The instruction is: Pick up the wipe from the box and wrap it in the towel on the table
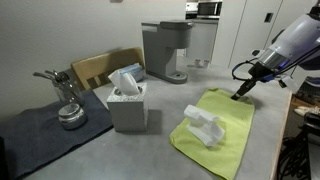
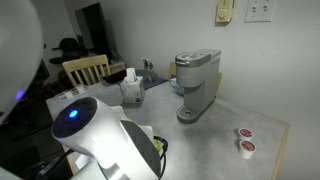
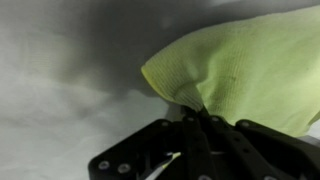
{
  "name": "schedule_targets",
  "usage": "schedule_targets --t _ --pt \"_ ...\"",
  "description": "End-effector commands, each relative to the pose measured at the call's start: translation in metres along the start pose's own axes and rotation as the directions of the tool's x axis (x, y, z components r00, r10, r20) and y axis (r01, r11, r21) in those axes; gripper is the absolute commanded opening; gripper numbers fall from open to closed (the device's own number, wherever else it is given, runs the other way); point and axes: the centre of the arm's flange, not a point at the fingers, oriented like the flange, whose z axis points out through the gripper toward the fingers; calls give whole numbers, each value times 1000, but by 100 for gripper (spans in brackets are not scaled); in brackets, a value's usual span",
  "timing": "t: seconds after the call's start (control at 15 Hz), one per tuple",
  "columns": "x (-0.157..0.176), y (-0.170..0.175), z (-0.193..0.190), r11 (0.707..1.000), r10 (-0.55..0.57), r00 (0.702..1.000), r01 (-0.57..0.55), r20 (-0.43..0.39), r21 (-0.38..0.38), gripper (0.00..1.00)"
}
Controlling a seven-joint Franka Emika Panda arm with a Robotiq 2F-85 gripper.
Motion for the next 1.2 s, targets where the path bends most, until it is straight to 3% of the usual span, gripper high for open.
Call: schedule_targets --t 0.0,0.47,1.13 --pt "20 9 -23 998 61 998 -60 -11 18 1" --pt "38 -36 -62 989 148 986 -145 -81 32 1" --pt "51 -102 -82 989 121 989 -113 -82 97 1"
